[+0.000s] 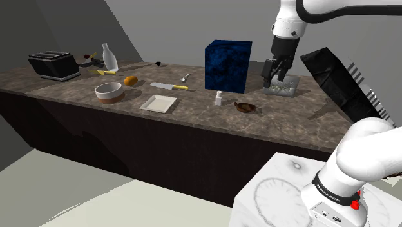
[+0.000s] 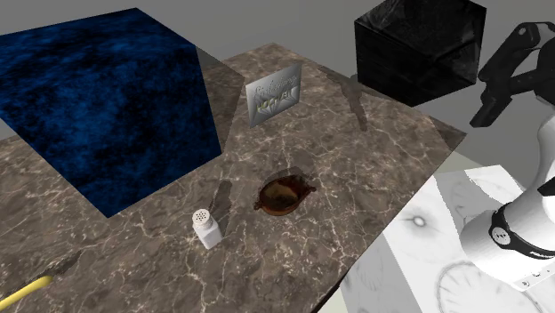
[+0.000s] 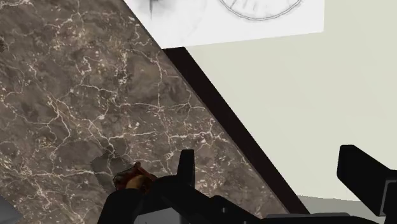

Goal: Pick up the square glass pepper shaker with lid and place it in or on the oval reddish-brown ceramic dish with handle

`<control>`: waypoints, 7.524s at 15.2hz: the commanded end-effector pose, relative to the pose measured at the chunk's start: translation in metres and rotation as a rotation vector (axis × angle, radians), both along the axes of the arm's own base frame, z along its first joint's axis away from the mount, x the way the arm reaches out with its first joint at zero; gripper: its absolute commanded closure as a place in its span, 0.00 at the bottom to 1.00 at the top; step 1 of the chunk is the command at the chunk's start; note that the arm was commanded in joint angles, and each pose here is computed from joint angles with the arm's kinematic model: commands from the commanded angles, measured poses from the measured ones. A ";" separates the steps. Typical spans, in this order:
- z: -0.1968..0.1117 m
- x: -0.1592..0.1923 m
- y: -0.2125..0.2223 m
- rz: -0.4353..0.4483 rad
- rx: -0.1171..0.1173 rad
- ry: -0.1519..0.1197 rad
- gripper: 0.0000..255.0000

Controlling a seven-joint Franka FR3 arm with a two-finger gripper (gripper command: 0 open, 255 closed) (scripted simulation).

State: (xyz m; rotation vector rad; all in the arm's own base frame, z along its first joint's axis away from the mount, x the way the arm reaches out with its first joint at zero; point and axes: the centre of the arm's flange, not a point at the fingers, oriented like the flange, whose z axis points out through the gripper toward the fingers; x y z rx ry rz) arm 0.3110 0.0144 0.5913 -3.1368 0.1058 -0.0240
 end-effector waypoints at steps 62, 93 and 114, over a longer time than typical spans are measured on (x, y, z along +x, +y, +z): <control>-0.213 0.367 -0.108 -0.168 -0.020 0.039 1.00; -0.080 0.245 -0.150 -0.168 -0.020 0.039 1.00; -0.159 0.196 -0.166 -0.168 -0.020 0.039 1.00</control>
